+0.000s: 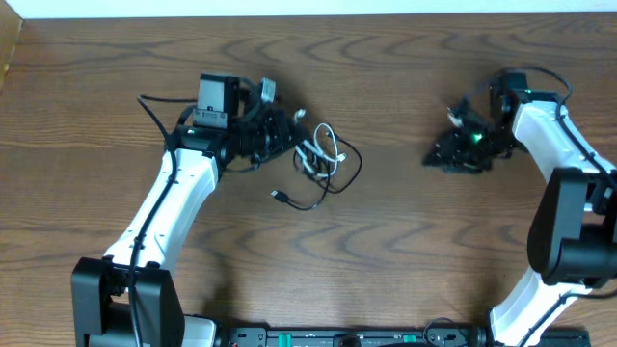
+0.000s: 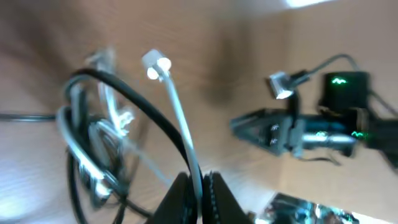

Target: Untangle cables

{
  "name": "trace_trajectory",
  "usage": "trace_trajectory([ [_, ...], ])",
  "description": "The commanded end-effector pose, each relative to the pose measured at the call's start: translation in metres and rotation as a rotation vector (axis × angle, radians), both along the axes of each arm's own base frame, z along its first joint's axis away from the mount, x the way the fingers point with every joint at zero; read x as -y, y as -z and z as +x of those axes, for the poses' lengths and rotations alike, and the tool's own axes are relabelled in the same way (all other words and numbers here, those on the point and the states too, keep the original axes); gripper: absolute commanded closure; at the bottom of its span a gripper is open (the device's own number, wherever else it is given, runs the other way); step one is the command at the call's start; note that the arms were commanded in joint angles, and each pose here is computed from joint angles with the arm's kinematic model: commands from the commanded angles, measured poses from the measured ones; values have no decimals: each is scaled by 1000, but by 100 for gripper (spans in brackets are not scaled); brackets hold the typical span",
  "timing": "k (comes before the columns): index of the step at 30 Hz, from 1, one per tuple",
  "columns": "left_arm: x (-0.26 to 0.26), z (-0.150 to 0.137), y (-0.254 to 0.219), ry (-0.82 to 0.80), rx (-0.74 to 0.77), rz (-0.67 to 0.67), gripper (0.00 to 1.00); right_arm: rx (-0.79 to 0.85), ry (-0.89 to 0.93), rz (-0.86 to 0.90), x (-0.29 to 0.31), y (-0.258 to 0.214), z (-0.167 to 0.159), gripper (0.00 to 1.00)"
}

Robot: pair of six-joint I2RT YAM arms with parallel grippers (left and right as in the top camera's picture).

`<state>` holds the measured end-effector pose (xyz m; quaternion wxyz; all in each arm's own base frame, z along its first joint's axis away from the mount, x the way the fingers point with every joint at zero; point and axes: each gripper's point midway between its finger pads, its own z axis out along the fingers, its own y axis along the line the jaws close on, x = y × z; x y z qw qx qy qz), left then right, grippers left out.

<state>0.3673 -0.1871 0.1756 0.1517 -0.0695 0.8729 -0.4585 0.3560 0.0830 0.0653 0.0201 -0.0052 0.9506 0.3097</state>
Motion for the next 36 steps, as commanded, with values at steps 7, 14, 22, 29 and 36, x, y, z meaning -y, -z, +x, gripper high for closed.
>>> trace_trajectory([
  [7, 38, -14, -103, 262, 165, -399, 93, 505, -296, 356, -92, -145, 0, 32],
  [14, 39, -14, -104, 229, 79, -427, 92, 618, -291, 263, -110, -174, 0, 34],
  [22, 50, -21, -104, 198, -89, -469, 92, 601, -344, 230, -133, -164, -10, 37],
  [29, 51, -21, -104, 161, -188, -491, 93, 633, -423, 137, -149, -151, -16, 36],
  [36, 51, -21, -104, 153, -209, -496, 93, 608, -441, 38, -157, -125, -12, 42],
])
